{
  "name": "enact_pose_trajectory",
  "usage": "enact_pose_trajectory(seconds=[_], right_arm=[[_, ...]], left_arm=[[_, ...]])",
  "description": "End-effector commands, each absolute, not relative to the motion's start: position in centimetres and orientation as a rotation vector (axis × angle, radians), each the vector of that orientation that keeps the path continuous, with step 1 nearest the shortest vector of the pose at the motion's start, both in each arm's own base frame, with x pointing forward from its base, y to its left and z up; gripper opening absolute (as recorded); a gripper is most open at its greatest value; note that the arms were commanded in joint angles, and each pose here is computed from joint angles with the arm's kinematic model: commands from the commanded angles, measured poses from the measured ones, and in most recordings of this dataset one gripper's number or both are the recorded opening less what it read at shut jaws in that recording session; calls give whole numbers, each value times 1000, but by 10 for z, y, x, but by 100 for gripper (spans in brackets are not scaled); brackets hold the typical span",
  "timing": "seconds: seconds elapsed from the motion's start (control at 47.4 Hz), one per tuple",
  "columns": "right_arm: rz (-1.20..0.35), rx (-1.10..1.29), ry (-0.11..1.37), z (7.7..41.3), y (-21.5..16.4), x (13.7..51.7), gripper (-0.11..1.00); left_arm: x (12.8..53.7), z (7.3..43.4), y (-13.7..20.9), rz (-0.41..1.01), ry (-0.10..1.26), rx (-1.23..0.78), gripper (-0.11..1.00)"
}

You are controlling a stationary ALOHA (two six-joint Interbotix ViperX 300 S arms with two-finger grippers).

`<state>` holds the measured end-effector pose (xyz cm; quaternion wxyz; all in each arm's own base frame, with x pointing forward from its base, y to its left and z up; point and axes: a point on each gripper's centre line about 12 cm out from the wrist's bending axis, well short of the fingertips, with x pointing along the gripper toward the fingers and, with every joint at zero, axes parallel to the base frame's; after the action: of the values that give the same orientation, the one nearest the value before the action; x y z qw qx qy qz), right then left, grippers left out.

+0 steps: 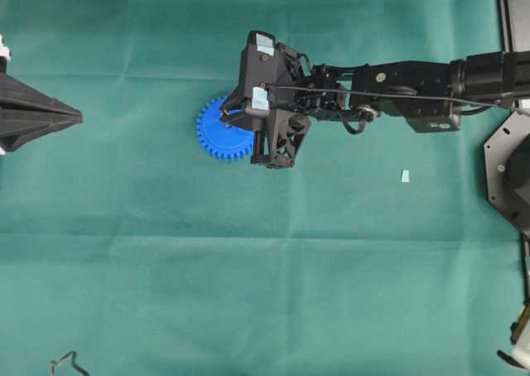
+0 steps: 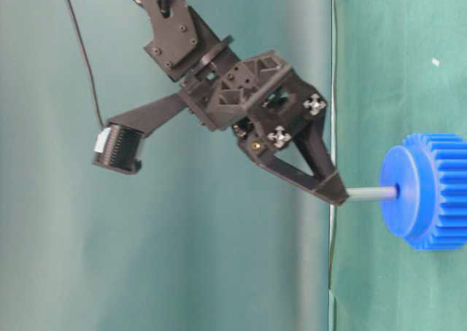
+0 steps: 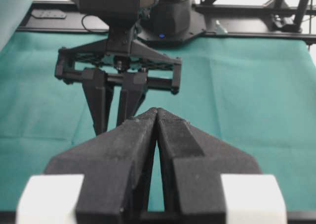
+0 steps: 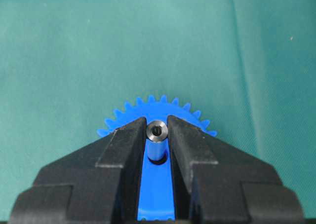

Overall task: Insert the shaft into the center hole of the gear.
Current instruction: 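Lower the shaft into the gear's center hole with the right gripper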

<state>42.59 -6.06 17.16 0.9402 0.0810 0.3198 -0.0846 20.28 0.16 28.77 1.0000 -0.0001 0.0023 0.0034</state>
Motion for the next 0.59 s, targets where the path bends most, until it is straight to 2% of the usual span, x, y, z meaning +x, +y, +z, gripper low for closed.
enact_pose_trajectory(seconds=[0.0,0.317,0.57], right_arm=[[-170,160,588,197,-61,427,17],[-171,158,589,194,-61,426,17],[-179,170,617,171,-61,427,17]], left_arm=[[206,297,2,8,-18,0,0],[206,297,2,8,-18,1,0],[206,297,2,8,-18,1,0]])
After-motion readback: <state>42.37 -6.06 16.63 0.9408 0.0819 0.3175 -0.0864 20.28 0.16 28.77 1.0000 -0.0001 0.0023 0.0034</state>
